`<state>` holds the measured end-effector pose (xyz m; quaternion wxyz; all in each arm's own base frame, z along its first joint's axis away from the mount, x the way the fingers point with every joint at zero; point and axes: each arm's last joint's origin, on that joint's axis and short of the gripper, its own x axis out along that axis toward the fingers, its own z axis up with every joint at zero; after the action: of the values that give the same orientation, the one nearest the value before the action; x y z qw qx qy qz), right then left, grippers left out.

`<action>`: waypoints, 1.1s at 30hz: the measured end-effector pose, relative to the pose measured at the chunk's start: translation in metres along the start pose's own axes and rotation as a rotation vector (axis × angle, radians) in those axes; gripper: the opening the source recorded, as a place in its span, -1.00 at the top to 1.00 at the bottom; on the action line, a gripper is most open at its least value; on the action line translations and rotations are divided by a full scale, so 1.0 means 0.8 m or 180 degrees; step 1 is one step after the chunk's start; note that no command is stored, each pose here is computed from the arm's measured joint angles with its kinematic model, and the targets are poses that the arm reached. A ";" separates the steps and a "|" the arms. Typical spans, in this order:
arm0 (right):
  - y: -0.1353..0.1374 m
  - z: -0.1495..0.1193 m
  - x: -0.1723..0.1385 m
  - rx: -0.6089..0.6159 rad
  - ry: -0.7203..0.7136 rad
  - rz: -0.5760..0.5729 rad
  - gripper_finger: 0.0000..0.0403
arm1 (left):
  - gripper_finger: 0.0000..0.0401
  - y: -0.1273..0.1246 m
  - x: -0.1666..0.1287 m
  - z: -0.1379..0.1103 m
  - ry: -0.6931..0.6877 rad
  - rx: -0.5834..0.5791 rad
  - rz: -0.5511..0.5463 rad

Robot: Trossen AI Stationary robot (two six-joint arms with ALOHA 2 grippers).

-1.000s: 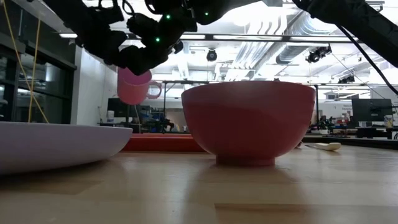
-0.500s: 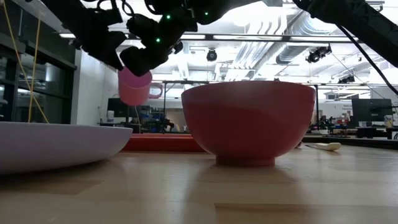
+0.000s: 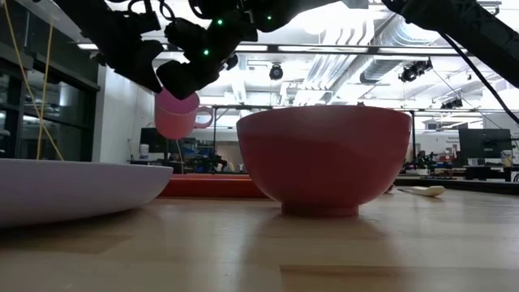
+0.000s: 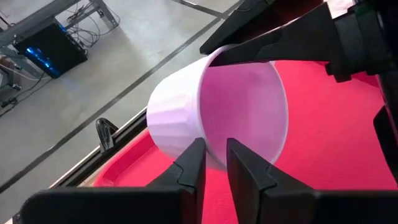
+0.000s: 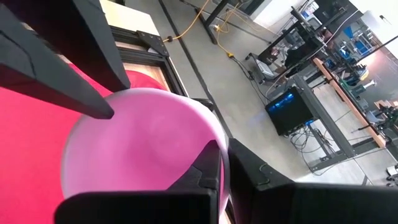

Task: Set up tray
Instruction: Put the pink mug on the top left of the red serving tray

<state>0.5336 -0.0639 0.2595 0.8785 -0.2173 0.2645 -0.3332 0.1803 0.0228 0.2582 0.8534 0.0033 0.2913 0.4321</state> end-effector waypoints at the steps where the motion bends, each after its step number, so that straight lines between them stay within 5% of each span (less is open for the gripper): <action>1: 0.000 0.000 0.000 -0.0001 0.0001 -0.0004 1.00 | 0.54 0.000 0.000 0.000 -0.0001 0.0004 -0.0001; 13: 0.006 0.002 -0.006 -0.0049 0.0028 -0.0068 1.00 | 0.95 -0.001 0.000 0.000 0.0022 0.0077 -0.0091; 33: 0.012 0.002 -0.011 -0.0048 0.0031 -0.0043 1.00 | 0.79 -0.001 -0.001 0.000 0.0073 0.0054 -0.0196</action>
<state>0.5337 -0.0508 0.2584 0.8733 -0.2240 0.2699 -0.3382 0.1804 0.0215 0.2587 0.8629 -0.0034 0.3048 0.4031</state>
